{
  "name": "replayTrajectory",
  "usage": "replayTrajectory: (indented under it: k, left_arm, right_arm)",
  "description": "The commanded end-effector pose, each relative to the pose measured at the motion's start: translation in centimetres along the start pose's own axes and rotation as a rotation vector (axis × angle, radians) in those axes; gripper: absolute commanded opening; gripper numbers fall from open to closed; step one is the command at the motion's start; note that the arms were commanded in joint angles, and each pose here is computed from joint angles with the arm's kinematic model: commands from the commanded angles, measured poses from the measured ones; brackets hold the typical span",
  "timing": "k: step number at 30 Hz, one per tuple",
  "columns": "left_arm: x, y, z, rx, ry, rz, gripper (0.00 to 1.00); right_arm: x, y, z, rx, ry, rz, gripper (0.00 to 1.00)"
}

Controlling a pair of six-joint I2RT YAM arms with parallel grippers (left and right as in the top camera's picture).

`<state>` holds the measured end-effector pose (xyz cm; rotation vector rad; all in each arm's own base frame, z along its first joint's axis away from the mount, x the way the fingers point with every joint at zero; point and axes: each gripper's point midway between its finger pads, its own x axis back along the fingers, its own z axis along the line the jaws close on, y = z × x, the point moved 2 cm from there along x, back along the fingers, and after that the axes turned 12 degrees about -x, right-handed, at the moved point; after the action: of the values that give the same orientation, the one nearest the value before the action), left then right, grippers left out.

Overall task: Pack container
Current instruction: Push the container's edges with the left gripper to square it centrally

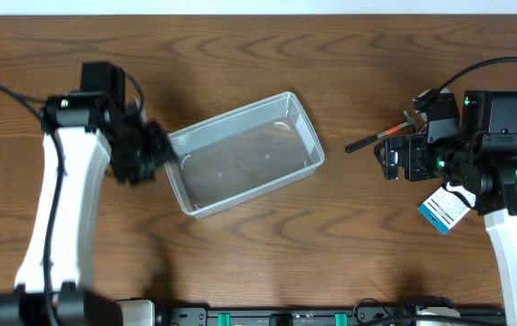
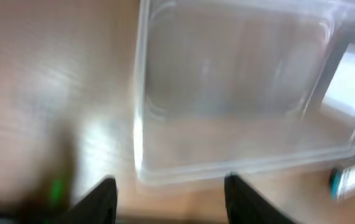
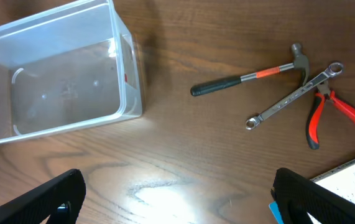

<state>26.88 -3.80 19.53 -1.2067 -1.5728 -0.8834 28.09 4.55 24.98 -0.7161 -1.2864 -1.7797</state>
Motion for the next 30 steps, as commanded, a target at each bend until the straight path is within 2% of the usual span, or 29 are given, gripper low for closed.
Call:
replayTrajectory:
  k: [1,5,9,15,21,25,30]
  left_arm:
    - [1.7,-2.7,0.5,-0.003,0.041,0.035,0.47]
    - [2.6,-6.5,0.5,-0.003,0.065,0.137,0.47]
    - [2.2,-8.0,-0.6,-0.075,0.076,0.175,0.47]
    - [-0.7,-8.6,-2.2,-0.199,0.102,0.221,0.46]
    - [-3.8,-9.4,-0.5,-0.275,0.259,0.3,0.46]
    - [-6.0,-9.9,0.1,-0.308,0.282,0.354,0.46]
    - [-8.3,-8.9,0.2,-0.349,0.263,0.326,0.46]
  right_arm:
    - [0.5,0.8,0.2,0.021,0.003,-0.029,0.99]
    - [0.5,0.9,0.2,0.022,0.003,-0.034,0.99]
    - [0.5,1.0,0.2,0.023,0.004,-0.037,0.97]
    - [0.5,1.0,0.2,0.023,0.004,-0.037,0.97]
    - [0.5,0.9,0.2,0.022,0.004,-0.036,0.97]
    - [0.5,0.9,0.2,0.023,0.004,-0.036,0.98]
    - [0.5,0.9,0.2,0.022,0.004,-0.033,0.98]
